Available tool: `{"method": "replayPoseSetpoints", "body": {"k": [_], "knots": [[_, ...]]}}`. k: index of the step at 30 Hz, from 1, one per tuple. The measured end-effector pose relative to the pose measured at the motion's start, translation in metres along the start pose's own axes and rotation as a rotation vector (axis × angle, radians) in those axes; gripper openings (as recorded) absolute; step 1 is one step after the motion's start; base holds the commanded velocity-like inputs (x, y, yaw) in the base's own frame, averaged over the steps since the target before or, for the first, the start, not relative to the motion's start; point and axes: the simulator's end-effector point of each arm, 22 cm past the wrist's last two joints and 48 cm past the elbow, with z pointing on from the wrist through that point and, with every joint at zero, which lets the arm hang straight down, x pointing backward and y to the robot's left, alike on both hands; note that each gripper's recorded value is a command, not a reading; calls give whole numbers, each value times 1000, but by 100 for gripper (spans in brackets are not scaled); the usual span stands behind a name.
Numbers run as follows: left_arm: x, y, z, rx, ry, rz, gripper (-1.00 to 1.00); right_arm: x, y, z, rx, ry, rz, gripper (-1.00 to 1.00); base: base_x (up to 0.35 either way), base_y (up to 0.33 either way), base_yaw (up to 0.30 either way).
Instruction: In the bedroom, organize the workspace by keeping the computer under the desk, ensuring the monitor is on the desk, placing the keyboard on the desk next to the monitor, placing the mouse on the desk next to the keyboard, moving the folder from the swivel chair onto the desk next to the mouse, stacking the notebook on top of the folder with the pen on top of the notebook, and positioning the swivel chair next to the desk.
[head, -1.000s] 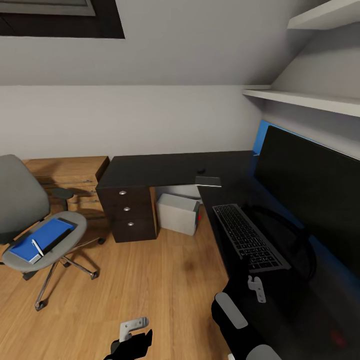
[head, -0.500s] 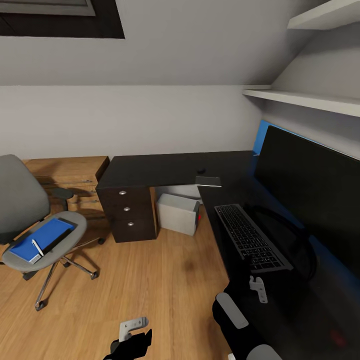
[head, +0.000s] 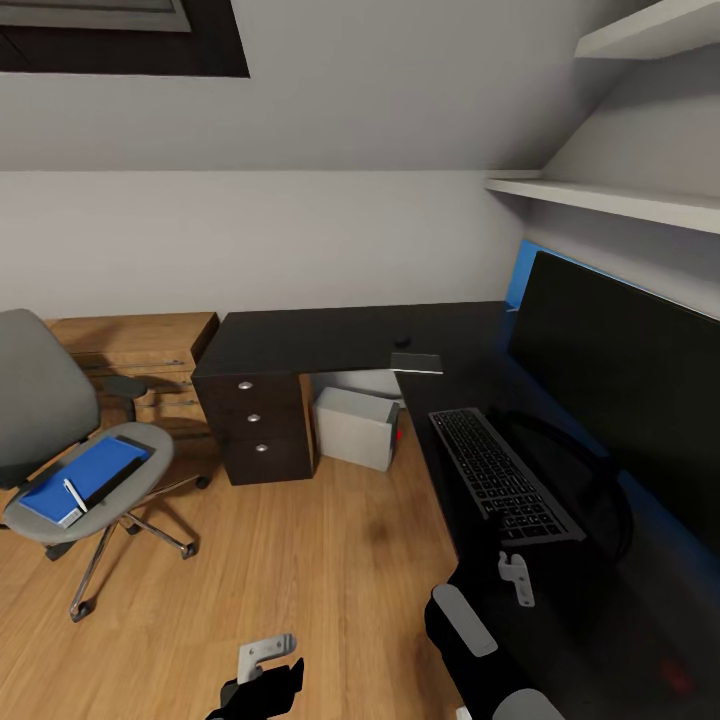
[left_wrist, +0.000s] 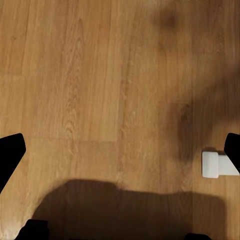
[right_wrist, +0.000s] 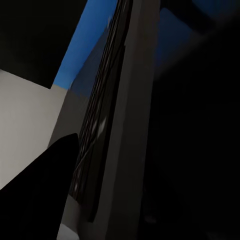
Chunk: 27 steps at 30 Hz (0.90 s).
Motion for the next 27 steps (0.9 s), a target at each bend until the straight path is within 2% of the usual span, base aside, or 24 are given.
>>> {"method": "replayPoseSetpoints", "body": {"k": [18,27], "knots": [[0,-1,0,2,-1,-1,100,-1,0,0,-8,-2,-13,-100,-2,0,0],[0,-1,0,2,-1,0,100,-1,0,1,-3,-2,-6,-100,-64,-26,0]]}}
